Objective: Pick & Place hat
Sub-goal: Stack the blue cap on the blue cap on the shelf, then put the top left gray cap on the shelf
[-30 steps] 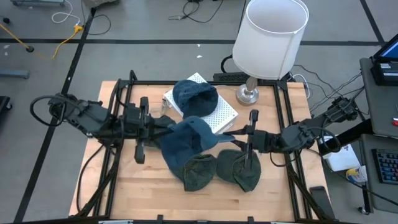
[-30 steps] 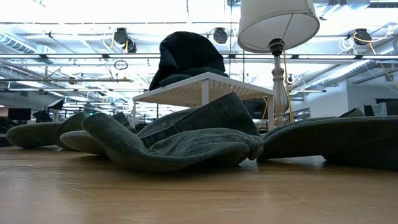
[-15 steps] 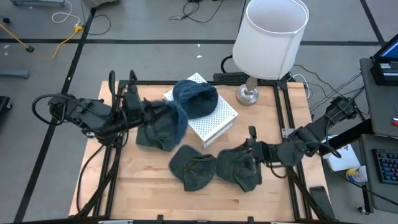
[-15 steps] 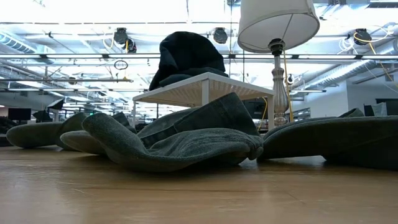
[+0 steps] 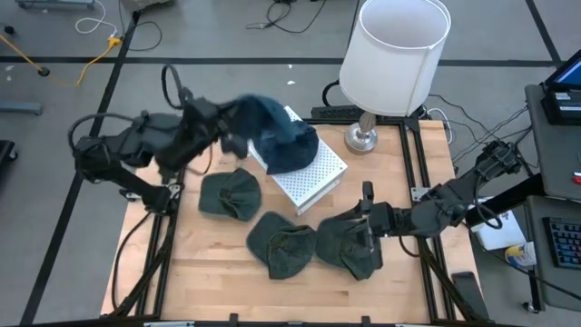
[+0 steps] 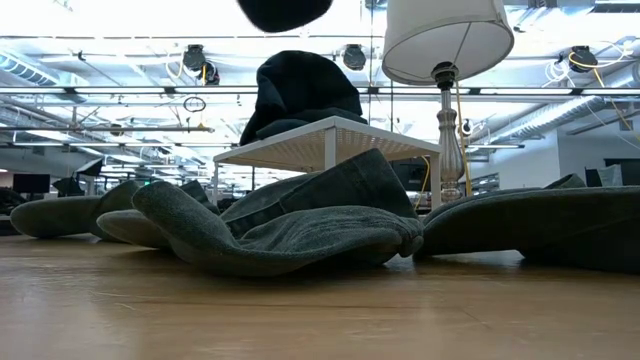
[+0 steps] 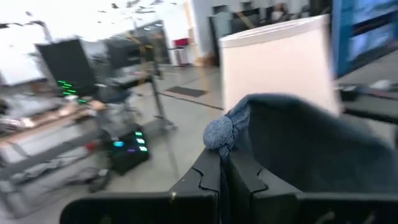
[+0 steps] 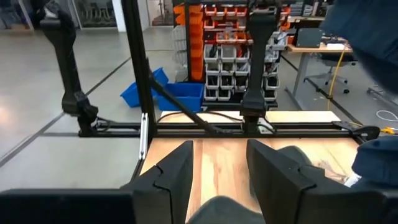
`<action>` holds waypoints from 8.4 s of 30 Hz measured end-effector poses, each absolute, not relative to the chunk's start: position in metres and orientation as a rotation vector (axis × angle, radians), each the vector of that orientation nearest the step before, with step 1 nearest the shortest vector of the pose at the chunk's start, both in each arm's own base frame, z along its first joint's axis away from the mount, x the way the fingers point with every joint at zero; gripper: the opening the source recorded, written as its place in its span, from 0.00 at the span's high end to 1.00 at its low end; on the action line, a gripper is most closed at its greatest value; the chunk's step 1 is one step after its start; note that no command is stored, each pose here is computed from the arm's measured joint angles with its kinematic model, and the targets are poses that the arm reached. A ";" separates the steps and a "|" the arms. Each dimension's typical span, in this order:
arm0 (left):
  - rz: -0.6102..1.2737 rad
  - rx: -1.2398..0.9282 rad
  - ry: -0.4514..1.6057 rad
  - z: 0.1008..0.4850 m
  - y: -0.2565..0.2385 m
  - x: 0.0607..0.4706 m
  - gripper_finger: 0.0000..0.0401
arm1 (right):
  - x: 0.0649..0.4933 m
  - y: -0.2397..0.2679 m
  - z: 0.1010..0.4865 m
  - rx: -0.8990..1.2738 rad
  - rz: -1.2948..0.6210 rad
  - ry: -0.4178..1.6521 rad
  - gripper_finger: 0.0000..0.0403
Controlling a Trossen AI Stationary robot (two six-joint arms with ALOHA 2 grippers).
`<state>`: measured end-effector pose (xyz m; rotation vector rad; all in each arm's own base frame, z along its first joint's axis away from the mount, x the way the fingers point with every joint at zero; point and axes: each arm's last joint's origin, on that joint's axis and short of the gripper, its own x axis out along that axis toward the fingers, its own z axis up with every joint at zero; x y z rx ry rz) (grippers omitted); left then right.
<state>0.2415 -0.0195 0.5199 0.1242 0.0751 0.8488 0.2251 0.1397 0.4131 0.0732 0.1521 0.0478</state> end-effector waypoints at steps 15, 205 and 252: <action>1.220 0.351 0.255 0.492 0.048 0.305 0.99 | 0.239 0.118 0.423 0.054 -0.039 0.058 0.66; 0.292 -0.106 1.265 0.211 -0.090 0.181 0.98 | 0.248 0.102 0.415 0.158 -0.171 0.021 0.67; -0.002 -0.030 -0.506 0.432 -0.080 0.167 0.98 | 0.262 0.077 0.371 0.720 -0.029 -0.373 0.49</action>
